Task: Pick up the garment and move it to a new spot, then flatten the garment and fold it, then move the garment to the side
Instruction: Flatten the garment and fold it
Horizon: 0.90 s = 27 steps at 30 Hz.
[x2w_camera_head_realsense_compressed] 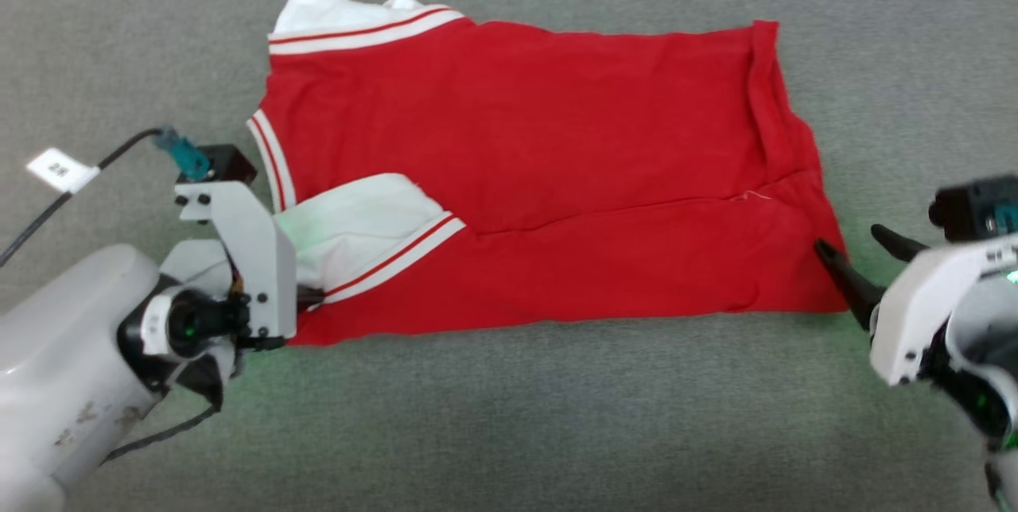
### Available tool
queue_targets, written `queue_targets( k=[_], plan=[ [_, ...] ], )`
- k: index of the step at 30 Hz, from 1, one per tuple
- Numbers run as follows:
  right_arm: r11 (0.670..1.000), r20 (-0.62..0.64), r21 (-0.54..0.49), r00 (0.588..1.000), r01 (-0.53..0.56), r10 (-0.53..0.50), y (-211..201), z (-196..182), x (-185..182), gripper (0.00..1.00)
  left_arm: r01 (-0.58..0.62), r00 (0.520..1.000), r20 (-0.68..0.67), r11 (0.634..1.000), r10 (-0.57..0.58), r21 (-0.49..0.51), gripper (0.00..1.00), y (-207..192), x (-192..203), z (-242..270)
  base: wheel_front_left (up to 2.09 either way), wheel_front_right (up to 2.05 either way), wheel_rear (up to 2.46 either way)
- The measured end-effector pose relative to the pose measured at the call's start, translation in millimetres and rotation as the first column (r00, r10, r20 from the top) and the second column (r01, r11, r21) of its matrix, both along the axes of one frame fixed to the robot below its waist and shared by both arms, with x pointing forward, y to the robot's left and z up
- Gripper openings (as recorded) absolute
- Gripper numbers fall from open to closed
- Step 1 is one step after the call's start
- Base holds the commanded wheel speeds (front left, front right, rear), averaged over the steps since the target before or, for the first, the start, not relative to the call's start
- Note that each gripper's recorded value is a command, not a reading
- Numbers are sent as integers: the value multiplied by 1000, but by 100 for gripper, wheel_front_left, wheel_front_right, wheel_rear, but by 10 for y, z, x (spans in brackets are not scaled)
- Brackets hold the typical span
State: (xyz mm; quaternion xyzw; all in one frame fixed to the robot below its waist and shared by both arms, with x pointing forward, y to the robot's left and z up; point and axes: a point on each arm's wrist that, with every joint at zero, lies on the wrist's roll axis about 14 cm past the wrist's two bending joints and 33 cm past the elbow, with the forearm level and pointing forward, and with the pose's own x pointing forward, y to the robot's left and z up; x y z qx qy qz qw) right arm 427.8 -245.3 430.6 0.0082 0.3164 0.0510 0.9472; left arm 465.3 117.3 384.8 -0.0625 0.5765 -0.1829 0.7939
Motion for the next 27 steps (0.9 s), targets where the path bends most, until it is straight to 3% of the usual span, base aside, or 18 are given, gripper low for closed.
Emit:
queue_targets(
  k=[6, 15, 16, 18, 27],
  plan=[
    [999, -190, 6, 981, -39, 40, 83, -181, 144, 100, -3, 1000, 7, 1000, 3, -17, 0, -11, 23, -10, 0, 0, 0],
    [996, -429, 20, 899, -88, 88, 235, -460, 178, 100, -29, 1000, 8, 999, 30, -43, 0, 11, 79, -49, 0, 0, 0],
    [995, -441, 17, 893, -96, 93, 245, -467, 183, 80, -32, 999, 8, 998, 32, -45, 0, 15, 79, -54, 0, 0, 0],
    [994, -446, 9, 890, -105, 98, 248, -469, 213, 0, -40, 999, 7, 998, 41, -54, 0, 23, 84, -59, 0, 0, 0],
    [993, -431, 22, 895, -114, 113, 286, -397, 247, 0, -73, 997, 12, 994, 74, -81, 0, 58, 80, 11, 0, 0, 0]
  ],
)
